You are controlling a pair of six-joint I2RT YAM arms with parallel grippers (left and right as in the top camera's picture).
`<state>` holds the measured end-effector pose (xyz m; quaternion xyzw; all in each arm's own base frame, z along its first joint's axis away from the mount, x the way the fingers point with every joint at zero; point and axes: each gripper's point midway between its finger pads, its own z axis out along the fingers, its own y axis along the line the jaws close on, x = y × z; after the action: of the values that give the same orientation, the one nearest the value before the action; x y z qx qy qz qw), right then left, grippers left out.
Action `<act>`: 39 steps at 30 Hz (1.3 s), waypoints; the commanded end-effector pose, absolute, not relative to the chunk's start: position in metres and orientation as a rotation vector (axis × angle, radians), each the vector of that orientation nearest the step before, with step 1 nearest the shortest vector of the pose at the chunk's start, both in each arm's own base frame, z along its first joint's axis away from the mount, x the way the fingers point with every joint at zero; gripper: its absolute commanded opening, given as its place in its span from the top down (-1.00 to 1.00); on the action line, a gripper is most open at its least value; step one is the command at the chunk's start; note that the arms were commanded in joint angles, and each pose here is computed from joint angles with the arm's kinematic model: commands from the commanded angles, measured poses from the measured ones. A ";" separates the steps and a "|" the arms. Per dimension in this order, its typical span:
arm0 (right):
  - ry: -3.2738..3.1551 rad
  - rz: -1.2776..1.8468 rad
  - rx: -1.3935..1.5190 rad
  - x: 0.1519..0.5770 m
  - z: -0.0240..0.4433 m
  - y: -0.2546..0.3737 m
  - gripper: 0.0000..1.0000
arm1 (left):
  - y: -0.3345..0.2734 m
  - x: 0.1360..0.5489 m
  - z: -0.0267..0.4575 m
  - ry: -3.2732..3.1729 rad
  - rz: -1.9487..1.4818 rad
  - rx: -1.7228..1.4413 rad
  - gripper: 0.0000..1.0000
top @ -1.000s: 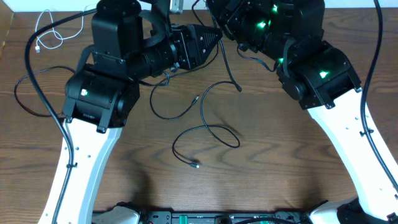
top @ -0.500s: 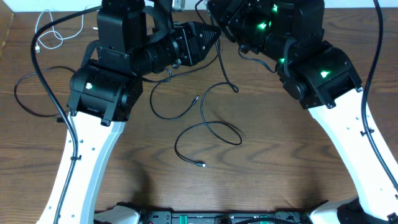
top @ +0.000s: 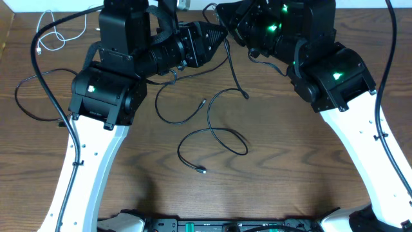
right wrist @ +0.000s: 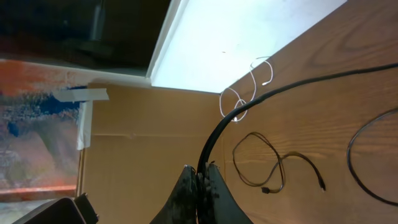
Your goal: Untangle cables
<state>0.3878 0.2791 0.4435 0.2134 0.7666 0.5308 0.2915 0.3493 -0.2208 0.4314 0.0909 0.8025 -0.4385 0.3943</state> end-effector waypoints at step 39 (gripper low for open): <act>2.080 1.489 0.473 0.372 0.451 0.289 0.97 | -0.229 0.345 0.438 2.005 -1.154 0.288 0.85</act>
<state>0.3836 0.2836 0.4457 0.2001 0.7671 0.5413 0.2804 0.3447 -0.2242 0.4334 0.1031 0.7977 -0.4508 0.3871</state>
